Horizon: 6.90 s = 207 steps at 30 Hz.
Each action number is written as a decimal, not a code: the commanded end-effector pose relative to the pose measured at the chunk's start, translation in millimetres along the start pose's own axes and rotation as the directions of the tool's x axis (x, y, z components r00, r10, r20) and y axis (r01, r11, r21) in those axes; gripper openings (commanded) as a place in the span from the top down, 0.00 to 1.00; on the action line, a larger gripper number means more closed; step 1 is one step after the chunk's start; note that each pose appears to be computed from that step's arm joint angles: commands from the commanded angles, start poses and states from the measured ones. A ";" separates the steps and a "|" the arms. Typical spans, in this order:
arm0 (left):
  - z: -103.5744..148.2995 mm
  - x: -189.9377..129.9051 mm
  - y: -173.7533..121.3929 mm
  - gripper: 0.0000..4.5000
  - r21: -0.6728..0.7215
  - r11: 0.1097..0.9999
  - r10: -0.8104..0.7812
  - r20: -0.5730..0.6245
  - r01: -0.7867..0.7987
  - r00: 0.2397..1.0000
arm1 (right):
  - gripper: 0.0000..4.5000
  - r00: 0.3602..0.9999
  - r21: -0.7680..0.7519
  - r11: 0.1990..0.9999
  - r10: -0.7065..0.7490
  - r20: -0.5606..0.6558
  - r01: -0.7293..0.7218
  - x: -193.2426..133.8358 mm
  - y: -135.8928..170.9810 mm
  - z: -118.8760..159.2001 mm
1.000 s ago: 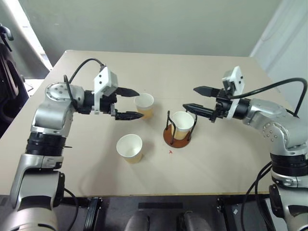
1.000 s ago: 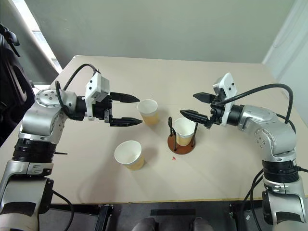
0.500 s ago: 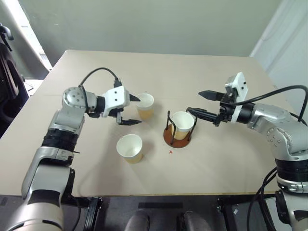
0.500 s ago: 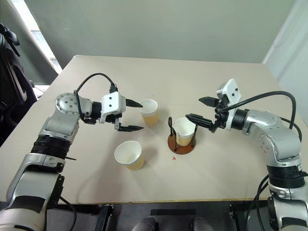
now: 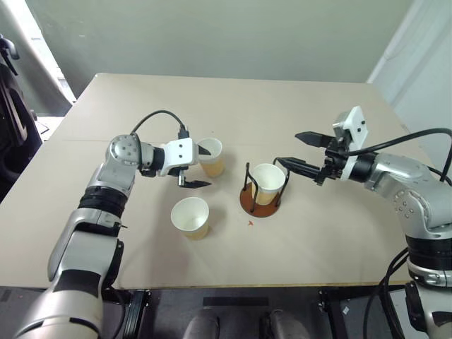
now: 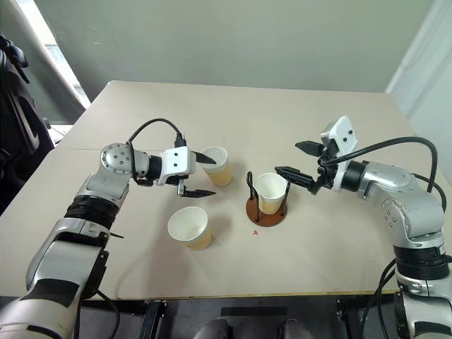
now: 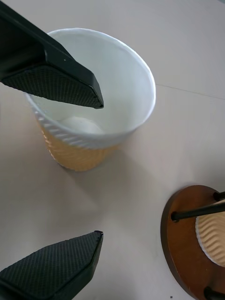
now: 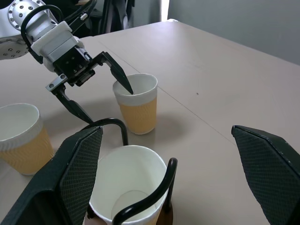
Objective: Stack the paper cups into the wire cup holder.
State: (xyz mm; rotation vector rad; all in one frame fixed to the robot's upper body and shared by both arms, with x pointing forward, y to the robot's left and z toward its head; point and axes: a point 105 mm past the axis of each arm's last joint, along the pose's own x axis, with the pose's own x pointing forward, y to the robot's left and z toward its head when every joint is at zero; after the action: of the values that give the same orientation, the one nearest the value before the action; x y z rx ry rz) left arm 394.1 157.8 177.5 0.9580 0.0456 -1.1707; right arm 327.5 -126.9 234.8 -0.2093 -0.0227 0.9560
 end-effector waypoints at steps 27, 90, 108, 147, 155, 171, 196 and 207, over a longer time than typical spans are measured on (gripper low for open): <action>49.3 -30.0 31.0 0.99 -0.024 0.996 -0.083 0.100 0.086 0.992 | 0.00 0.997 -0.075 0.996 0.033 -0.074 -0.038 -19.1 -0.7 -1.6; 180.3 36.3 3.4 0.99 0.294 0.772 -0.610 0.089 0.564 0.788 | 0.00 0.976 -0.213 0.973 0.039 -0.213 -0.086 -83.2 1.5 46.7; 166.2 51.9 -1.2 0.64 0.348 0.730 -0.616 -0.038 0.588 0.787 | 0.00 0.974 -0.208 0.975 0.034 -0.223 -0.082 -83.5 1.4 39.8; 124.4 -91.1 -25.8 0.00 0.079 0.912 -0.409 0.137 0.402 0.902 | 0.00 0.960 -0.094 0.960 0.250 -0.127 -0.262 -43.7 29.0 10.0; 119.7 -95.4 -50.0 0.00 0.108 0.879 -0.471 0.043 0.464 0.881 | 0.00 0.953 -0.207 0.931 0.292 -0.077 -0.301 -49.1 28.4 12.0; 95.9 -99.0 -82.5 0.00 0.046 0.824 -0.559 -0.092 0.564 0.824 | 0.00 0.880 -0.271 0.837 0.455 -0.134 -0.475 -44.7 42.0 -5.3; 55.5 -81.7 -95.4 0.00 0.107 0.788 -0.577 -0.214 0.606 0.788 | 0.00 0.840 -0.308 0.784 0.524 -0.139 -0.540 -37.7 50.5 -7.1; 43.9 -67.4 -99.1 0.45 0.137 0.785 -0.573 -0.208 0.604 0.793 | 0.00 0.848 -0.311 0.790 0.510 -0.147 -0.529 -37.8 50.2 -9.1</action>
State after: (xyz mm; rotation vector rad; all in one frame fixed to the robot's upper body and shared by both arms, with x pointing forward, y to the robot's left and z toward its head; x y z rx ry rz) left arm 269.5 174.8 173.5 1.2499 0.4071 -1.6812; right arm 268.0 -130.7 214.1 -0.5555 -0.0554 1.5121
